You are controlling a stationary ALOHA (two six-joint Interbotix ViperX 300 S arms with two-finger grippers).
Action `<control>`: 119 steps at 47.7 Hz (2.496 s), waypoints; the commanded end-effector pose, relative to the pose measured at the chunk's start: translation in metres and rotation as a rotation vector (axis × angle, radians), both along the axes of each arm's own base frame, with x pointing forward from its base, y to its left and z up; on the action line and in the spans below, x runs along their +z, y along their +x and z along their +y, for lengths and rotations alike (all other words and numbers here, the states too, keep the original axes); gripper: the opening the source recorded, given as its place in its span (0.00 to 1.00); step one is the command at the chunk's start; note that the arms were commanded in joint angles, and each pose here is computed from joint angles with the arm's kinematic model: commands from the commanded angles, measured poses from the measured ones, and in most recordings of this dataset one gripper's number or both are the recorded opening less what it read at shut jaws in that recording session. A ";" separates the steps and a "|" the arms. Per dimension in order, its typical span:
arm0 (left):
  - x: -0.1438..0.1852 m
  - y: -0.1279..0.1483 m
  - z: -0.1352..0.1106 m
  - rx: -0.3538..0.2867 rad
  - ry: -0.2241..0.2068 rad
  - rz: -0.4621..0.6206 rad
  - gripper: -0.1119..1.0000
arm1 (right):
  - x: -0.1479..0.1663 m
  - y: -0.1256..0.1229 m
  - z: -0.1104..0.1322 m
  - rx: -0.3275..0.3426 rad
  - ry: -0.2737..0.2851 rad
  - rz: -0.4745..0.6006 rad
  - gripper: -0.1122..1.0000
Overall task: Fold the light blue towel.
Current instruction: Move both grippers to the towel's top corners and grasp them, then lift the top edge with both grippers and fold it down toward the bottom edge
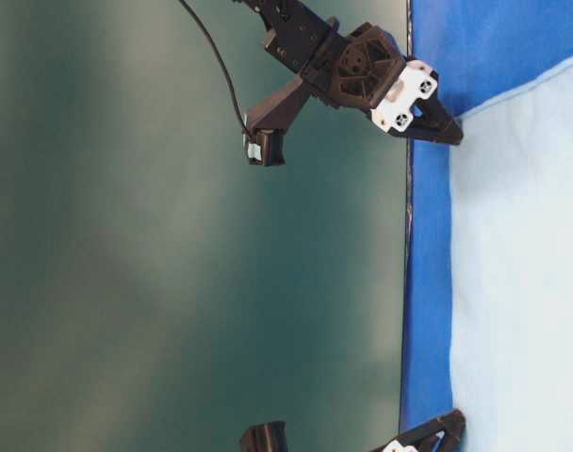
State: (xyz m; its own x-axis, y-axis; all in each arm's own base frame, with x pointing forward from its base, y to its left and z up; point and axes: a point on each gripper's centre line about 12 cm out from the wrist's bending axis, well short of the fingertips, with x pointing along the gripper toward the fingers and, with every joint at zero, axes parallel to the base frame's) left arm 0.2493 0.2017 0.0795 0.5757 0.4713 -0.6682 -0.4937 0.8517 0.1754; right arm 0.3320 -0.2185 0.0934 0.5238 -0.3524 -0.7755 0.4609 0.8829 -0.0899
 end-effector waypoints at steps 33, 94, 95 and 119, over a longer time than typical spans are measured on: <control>0.050 0.011 -0.007 -0.102 0.095 -0.005 0.12 | 0.043 0.003 0.005 0.002 -0.043 -0.079 0.11; 0.048 0.019 -0.230 -0.628 -0.191 0.079 0.12 | 0.048 0.016 0.224 0.267 0.234 -0.039 0.11; 0.048 0.019 -0.231 -0.628 -0.195 0.078 0.12 | 0.048 0.016 0.226 0.266 0.236 -0.039 0.11; 0.056 0.025 -0.245 -0.664 -0.196 -0.014 0.12 | 0.049 0.019 0.237 0.293 0.244 -0.055 0.11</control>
